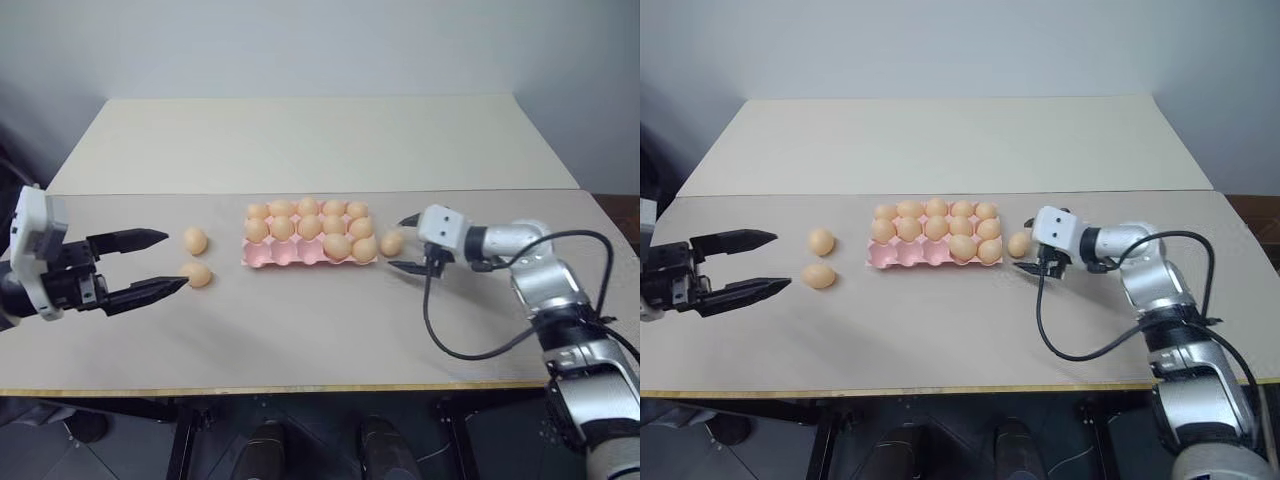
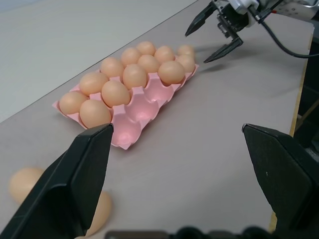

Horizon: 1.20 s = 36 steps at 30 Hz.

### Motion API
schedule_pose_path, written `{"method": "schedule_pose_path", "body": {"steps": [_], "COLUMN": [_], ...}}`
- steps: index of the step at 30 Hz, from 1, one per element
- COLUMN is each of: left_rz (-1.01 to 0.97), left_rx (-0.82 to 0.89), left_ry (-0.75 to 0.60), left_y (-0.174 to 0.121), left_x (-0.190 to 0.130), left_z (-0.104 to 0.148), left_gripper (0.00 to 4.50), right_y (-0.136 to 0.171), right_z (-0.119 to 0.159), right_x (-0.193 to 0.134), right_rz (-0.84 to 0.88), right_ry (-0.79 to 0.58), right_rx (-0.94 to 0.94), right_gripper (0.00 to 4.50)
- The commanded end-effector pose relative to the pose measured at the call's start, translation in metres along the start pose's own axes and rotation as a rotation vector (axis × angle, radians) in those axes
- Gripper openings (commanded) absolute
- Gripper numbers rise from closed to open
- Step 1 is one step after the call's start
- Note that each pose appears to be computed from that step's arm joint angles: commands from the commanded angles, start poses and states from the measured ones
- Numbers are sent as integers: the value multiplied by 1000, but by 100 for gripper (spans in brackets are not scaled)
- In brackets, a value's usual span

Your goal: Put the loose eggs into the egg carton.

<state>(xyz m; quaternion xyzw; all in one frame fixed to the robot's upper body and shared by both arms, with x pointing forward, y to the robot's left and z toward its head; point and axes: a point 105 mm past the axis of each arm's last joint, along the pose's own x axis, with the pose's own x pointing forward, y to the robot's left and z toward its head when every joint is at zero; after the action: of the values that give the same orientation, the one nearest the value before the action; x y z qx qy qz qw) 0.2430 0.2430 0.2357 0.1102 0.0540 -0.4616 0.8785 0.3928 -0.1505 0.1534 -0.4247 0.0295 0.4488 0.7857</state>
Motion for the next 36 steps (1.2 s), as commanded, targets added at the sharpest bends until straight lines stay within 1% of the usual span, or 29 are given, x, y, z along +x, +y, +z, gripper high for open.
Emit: {"method": "schedule_pose_path", "body": {"steps": [1,2,5,9,10,13,16,18,21,23,26,27,31,33,36], "left_rz": [-6,-6,1,8,10,13,26,34,44,47,49,49,31,28,23], "left_rx": [32,33,34,37,38,41,46,44,38,36,35,34,25,24,25], "left_ry": [-21,-21,-19,-19,-20,-24,-35,-37,-38,-36,-35,-35,-23,-21,-21], "left_y": [-5,-6,-7,-9,-9,-10,-9,-8,-7,-5,-4,-4,-7,-7,-8], "left_x": [0,-1,-3,-4,-4,-4,-4,-5,-6,-6,-6,-6,-6,-5,-4], "left_z": [8,8,8,8,8,8,10,9,7,6,7,7,5,5,6], "left_gripper": [450,450,450,450,450,450,450,450,450,450,450,450,450,450,450], "right_y": [-7,-6,-6,-10,-10,-13,-17,-25,-35,-37,-28,-25,-2,7,15], "right_z": [-5,-7,-12,-9,-8,-7,-7,10,39,60,97,104,130,137,137], "right_x": [9,11,15,12,10,2,-14,-22,-24,-19,-1,3,38,49,64], "right_rz": [-34,-26,-26,-32,-35,-48,-61,-80,-122,-139,-114,-105,-40,-14,-2], "right_ry": [38,51,67,44,37,38,85,76,23,-37,-158,-180,-246,-264,-245], "right_rx": [-76,-95,-99,-85,-82,-86,-159,-208,-224,-225,-217,-209,-218,-192,-172], "right_gripper": [446,446,387,253,239,234,234,234,234,234,234,234,234,234,234]}}
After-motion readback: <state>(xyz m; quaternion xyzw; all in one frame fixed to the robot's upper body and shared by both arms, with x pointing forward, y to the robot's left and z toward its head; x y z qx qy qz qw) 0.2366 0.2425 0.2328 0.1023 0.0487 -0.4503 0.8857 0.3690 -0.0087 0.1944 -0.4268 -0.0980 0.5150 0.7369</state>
